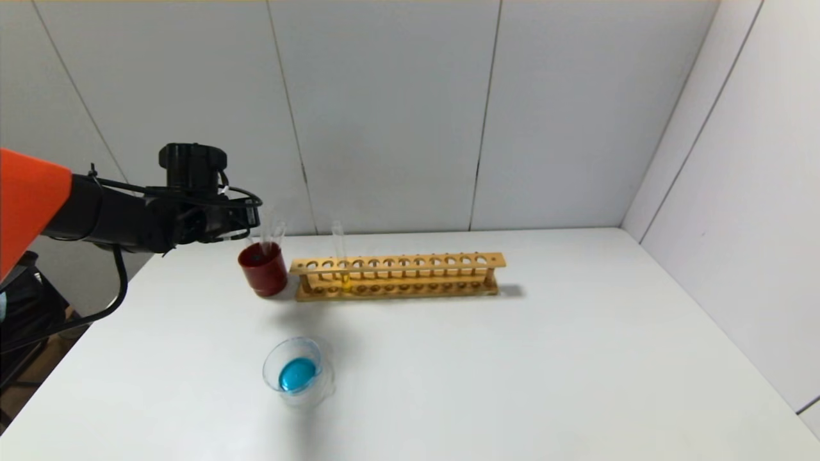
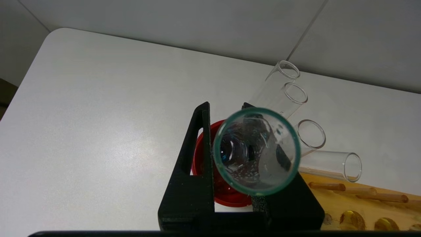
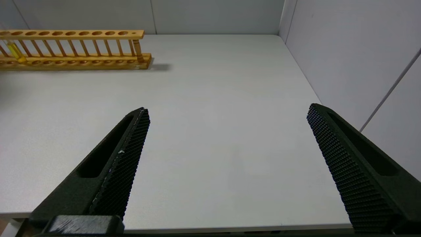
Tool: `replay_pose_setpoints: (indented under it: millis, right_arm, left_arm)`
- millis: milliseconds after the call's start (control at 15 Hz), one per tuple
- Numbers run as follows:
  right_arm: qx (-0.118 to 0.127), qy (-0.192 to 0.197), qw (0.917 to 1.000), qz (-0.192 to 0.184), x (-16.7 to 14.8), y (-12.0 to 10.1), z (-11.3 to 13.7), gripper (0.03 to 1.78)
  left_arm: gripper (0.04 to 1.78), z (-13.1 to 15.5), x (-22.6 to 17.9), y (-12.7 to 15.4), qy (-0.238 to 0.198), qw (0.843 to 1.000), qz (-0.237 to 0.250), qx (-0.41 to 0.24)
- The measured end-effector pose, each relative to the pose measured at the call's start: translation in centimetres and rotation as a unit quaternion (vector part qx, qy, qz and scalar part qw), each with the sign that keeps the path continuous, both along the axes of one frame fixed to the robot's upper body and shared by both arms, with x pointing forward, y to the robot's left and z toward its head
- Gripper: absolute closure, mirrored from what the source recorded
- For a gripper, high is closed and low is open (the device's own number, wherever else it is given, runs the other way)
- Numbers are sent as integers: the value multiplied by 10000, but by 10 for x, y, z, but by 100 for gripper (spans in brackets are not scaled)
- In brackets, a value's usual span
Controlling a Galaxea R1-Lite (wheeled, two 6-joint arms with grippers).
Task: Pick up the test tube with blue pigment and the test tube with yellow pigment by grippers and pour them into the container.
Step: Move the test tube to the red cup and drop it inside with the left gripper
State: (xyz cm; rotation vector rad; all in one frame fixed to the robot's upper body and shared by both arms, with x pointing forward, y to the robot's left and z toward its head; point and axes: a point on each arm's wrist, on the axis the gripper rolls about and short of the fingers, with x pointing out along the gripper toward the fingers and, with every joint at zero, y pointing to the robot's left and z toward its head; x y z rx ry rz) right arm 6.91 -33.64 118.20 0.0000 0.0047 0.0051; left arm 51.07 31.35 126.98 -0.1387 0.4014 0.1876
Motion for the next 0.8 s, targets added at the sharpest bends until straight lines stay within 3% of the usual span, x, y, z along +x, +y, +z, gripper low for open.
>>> replay_pose_setpoints:
  millis: [600, 800]
  right_arm:
    - [0, -2, 10000, 2, 0, 0, 0, 6]
    - [0, 0, 10000, 2, 0, 0, 0, 6]
  left_arm:
    - [147, -11, 3, -1, 93, 9998, 76, -149]
    - [137, -12, 5, -1, 27, 9998, 97, -145]
